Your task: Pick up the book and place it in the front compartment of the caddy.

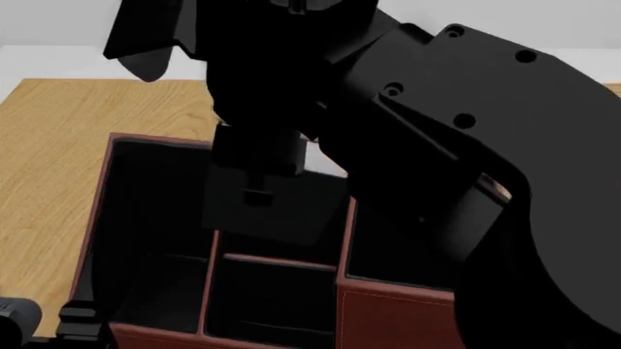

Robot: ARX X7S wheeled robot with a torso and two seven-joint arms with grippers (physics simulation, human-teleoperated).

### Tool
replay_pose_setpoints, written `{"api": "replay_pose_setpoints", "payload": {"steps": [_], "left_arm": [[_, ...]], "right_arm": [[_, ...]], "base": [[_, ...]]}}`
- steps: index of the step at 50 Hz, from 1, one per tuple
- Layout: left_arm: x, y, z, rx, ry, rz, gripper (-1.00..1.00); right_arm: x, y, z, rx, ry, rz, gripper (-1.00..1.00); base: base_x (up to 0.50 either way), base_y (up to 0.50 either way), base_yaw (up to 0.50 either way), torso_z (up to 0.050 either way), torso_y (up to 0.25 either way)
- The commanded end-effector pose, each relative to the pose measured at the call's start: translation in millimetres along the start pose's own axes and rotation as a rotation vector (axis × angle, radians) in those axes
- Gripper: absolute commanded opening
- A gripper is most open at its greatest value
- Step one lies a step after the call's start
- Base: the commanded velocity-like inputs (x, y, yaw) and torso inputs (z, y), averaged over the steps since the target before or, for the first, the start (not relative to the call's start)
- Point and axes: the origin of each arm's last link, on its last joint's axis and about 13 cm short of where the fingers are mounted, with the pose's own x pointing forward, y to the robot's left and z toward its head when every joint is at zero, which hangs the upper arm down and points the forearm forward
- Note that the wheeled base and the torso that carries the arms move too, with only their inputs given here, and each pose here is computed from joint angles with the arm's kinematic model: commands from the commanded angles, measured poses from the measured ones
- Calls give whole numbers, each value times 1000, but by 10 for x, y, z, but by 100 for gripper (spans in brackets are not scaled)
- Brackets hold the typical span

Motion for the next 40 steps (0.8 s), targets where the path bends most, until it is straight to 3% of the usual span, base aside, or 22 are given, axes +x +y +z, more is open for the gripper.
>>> {"api": "replay_pose_setpoints", "payload": {"steps": [1,40], "left_arm": [[-4,11,-21,-1,3,6,100],[11,49,-71,-5,13,25,100]], "right_arm": [[48,-49,-53,-7,-1,-34,-100],[432,-84,-195,-2,-4,-64,-100]], "base": [[0,0,0,0,0],[0,0,0,0,1]]}}
